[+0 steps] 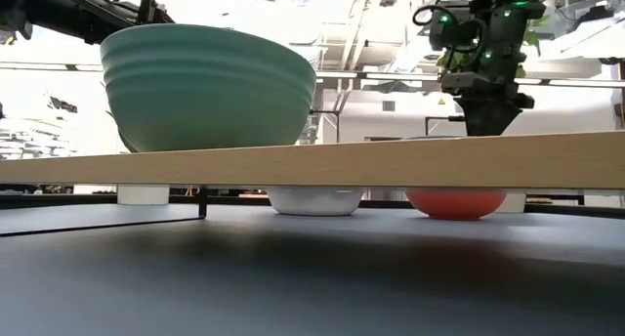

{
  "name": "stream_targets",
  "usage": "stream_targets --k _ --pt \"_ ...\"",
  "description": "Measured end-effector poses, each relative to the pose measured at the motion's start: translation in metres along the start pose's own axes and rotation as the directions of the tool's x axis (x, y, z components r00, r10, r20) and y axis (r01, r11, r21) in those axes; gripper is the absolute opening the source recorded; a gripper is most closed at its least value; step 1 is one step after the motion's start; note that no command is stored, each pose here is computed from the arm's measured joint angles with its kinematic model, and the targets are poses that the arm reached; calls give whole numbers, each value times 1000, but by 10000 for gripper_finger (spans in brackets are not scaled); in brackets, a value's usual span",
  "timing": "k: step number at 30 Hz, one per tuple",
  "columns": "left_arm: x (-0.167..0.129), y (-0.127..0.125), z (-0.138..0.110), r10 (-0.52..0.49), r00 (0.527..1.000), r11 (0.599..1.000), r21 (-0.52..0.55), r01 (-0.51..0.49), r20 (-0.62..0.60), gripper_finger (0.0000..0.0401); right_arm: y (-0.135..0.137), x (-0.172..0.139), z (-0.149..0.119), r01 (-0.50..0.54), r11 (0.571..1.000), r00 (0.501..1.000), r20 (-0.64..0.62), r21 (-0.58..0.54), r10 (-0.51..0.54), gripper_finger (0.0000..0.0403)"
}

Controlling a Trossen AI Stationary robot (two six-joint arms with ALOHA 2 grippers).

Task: Place and stack bowls onto a shelf
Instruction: Stack the blue bowl on top of the green bowl on the shelf

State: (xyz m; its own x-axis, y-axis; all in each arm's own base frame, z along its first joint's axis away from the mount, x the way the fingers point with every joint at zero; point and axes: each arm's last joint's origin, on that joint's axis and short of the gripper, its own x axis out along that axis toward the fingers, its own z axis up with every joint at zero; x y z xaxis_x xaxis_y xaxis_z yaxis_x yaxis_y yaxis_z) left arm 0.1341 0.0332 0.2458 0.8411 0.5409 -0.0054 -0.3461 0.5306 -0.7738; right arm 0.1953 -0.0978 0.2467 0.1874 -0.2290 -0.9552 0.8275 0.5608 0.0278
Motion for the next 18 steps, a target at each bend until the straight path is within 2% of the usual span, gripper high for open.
stream_targets --k 18 --pt "0 0 0 4 1000 1000 0 -4 4 147 -2 12 -9 -1 1000 999 -50 -27 0 194"
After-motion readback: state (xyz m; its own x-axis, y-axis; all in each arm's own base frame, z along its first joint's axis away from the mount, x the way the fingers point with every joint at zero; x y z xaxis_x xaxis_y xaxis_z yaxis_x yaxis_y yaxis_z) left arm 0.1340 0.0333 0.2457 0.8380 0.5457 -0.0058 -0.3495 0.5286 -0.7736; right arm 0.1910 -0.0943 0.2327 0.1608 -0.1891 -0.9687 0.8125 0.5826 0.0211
